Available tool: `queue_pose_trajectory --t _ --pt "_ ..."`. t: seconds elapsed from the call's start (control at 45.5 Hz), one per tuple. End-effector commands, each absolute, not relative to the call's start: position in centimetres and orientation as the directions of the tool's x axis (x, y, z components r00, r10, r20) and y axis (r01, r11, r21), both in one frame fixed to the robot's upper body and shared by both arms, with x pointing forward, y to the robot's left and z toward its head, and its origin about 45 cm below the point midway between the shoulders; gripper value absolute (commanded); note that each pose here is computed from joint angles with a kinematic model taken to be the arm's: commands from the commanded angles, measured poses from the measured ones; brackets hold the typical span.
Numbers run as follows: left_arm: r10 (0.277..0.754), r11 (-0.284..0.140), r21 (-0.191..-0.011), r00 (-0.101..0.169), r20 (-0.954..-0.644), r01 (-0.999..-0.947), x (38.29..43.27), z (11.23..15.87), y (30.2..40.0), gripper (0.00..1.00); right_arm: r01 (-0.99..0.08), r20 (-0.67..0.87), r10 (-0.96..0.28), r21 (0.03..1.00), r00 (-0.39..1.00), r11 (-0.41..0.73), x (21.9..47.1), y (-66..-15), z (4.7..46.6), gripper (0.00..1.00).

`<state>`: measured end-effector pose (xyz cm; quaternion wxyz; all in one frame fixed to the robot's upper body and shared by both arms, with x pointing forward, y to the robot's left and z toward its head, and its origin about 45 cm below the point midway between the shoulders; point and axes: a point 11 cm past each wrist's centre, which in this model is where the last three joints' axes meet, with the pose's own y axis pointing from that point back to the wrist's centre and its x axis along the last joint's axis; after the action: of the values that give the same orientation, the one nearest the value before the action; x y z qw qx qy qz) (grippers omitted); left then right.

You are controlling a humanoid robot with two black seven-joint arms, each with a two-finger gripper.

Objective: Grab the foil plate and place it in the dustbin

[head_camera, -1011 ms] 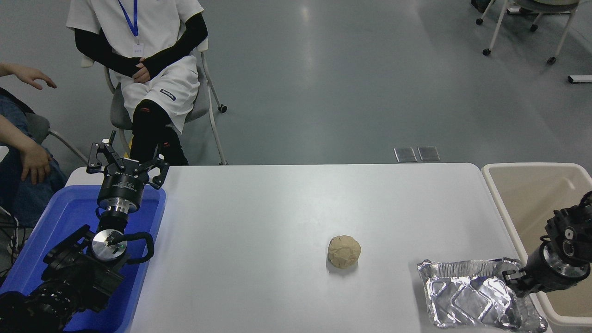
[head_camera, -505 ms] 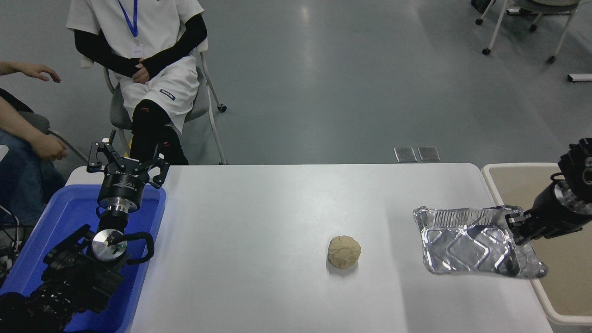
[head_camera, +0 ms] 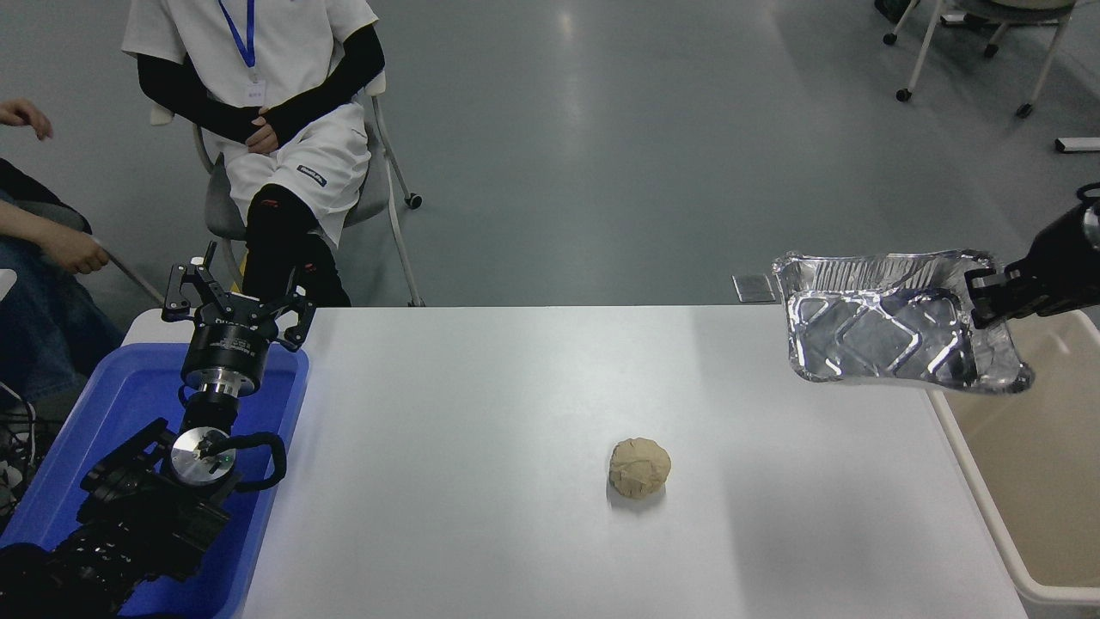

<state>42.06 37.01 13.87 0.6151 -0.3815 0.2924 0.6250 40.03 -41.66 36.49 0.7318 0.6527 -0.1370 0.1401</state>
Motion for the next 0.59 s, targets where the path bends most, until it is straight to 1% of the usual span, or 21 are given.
queue_pose_trajectory --t 0.0,0.264,0.571 --pt "0.546 -0.072 -0.104 0.048 -0.837 -0.9920 42.06 13.87 37.01 0.99 -0.472 0.468 0.068 0.871 0.881 0.134 40.7 -41.0 41.6 0.00" --pt "0.546 -0.072 -0.104 0.048 -0.837 -0.9920 42.06 13.87 37.01 0.99 -0.506 0.499 0.084 0.853 0.863 0.130 40.7 -40.4 43.5 0.00" --pt "0.546 -0.071 -0.103 0.048 -0.837 -0.9921 42.06 13.86 37.00 0.99 -0.510 0.503 0.086 0.850 0.860 0.133 40.8 -40.4 43.8 0.00"
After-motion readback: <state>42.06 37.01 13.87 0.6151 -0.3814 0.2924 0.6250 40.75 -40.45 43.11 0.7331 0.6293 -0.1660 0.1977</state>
